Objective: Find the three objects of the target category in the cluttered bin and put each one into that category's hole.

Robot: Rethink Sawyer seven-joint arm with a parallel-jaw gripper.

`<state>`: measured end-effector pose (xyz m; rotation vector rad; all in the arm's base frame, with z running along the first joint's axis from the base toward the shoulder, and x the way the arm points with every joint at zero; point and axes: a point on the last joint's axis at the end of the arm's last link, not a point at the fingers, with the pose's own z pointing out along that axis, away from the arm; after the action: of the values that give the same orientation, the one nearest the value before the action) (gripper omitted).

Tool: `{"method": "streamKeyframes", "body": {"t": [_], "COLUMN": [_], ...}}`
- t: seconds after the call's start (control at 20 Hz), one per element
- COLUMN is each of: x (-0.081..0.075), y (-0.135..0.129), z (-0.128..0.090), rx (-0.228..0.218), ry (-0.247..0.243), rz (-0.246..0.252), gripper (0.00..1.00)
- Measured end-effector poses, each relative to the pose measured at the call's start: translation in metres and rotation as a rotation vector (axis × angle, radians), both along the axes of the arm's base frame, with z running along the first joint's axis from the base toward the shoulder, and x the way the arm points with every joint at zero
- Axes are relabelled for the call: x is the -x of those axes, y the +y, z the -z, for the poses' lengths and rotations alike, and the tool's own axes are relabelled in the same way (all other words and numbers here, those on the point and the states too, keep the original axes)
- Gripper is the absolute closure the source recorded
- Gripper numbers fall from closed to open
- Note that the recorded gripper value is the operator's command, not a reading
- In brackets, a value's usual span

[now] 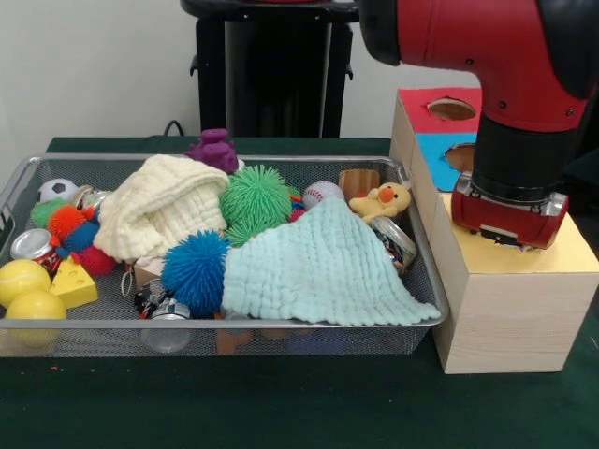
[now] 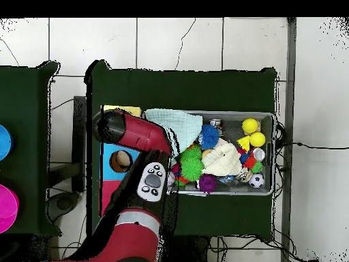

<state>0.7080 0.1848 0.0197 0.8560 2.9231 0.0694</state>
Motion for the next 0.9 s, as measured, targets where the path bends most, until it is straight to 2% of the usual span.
{"method": "streamKeyframes", "body": {"t": [0.1,0.2,0.4,0.5,0.9], "x": [0.001,0.001,0.004,0.006,0.011], "y": [-0.002,-0.002,0.001,0.004,0.008], "z": [-0.001,-0.001,-0.001,-0.001,-0.001], "rx": [-0.029,-0.030,-0.006,0.022,0.064], "ry": [0.002,-0.001,-0.031,-0.064,-0.092], "rz": [0.002,-0.003,-0.028,-0.056,-0.101], "gripper": [1.00,1.00,1.00,1.00,1.00]}}
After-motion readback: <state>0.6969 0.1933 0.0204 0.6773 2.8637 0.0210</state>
